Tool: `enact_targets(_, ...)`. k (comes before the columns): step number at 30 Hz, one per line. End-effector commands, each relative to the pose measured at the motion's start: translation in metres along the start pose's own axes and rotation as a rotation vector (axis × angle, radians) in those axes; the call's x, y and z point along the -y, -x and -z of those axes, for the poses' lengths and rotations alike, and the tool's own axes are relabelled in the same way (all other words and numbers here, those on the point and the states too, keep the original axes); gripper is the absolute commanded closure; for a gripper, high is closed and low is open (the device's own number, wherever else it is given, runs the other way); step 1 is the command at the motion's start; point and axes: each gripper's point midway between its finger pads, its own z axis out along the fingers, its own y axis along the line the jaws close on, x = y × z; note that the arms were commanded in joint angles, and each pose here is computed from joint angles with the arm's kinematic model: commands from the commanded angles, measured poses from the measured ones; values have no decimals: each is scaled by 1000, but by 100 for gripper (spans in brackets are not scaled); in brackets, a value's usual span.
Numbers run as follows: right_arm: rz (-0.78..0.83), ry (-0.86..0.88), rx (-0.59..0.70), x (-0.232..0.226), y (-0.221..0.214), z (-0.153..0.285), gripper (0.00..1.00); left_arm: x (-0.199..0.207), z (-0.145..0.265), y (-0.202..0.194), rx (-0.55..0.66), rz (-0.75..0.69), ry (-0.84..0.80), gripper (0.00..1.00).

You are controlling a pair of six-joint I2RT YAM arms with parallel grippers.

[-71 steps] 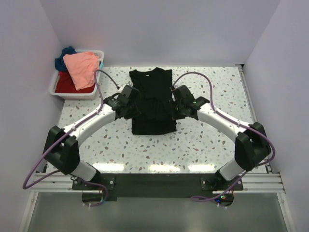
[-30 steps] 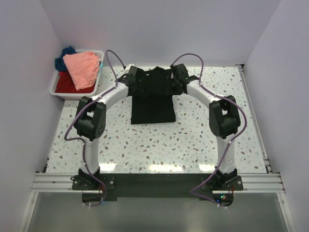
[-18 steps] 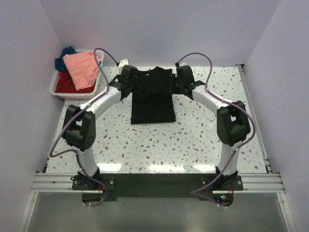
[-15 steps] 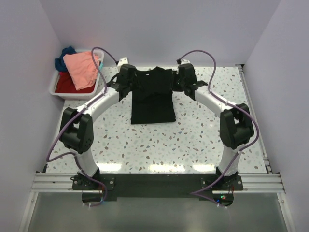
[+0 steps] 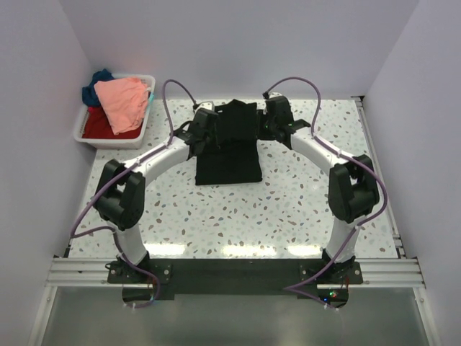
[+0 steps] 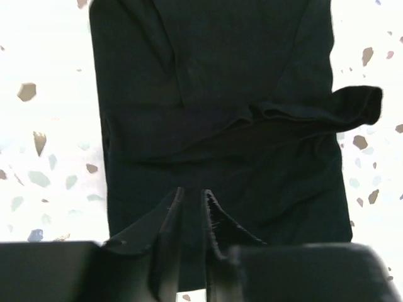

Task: Fold and stack the t-shirts
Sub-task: Fold the tshirt

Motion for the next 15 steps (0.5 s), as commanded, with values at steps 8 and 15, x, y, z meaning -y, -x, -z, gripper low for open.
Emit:
enact_targets(8,59,-2,-152,-7,-36,-13,70,-12,-38,-29,-120,-28,88,87)
enact_targets(15,73,-6,-185,-11,-40,-36,70,-28,-65,-25,-118,-9,134,77)
